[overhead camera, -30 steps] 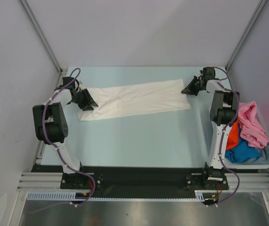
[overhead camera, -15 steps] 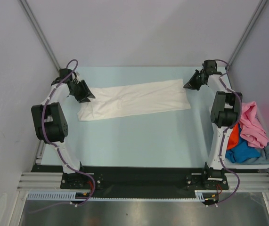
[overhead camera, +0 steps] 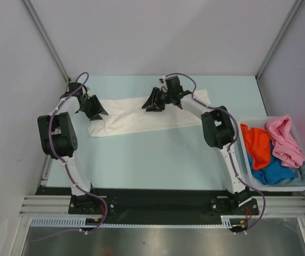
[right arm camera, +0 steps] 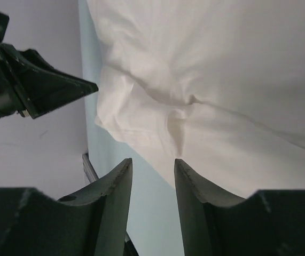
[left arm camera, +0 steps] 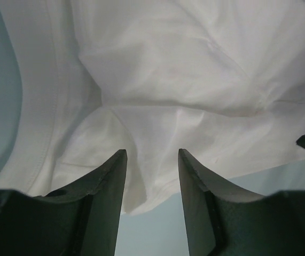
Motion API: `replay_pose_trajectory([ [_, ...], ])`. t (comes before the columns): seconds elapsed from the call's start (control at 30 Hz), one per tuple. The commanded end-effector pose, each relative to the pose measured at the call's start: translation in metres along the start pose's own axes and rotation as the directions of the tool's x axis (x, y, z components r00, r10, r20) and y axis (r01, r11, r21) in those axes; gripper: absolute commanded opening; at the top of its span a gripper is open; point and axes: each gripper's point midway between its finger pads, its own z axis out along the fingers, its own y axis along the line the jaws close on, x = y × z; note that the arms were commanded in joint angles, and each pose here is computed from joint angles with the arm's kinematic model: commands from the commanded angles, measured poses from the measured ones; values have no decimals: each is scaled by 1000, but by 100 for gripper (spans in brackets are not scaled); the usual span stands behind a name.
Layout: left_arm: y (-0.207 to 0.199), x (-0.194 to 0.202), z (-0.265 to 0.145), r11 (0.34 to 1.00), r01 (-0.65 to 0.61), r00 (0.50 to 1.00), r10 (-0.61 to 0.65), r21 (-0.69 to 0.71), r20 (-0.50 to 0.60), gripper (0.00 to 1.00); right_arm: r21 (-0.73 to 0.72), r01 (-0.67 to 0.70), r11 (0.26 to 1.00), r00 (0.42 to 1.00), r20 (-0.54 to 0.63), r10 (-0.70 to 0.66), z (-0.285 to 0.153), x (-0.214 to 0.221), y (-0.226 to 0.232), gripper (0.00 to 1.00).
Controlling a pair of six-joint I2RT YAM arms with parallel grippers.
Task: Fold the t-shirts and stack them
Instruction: Fold the tshirt
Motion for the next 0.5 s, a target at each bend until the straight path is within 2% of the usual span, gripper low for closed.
replay_pose_trajectory([
  [0.0,0,-13,5,999,17,999,-18,37,34,49,-94,30,995,999,-33,-33,18,4,28,44],
  [0.2,5,-15,14,997,45,998,-47,59,36,54,-62,39,997,995,-86,-45,36,24,7,52],
  [0.33,6,-12,21,996,60,998,-62,72,23,55,-55,51,997,993,-103,-57,44,31,-2,53],
  [0.47,10,-11,28,994,76,997,-77,75,13,54,-61,46,997,992,-114,-53,50,36,-5,49],
])
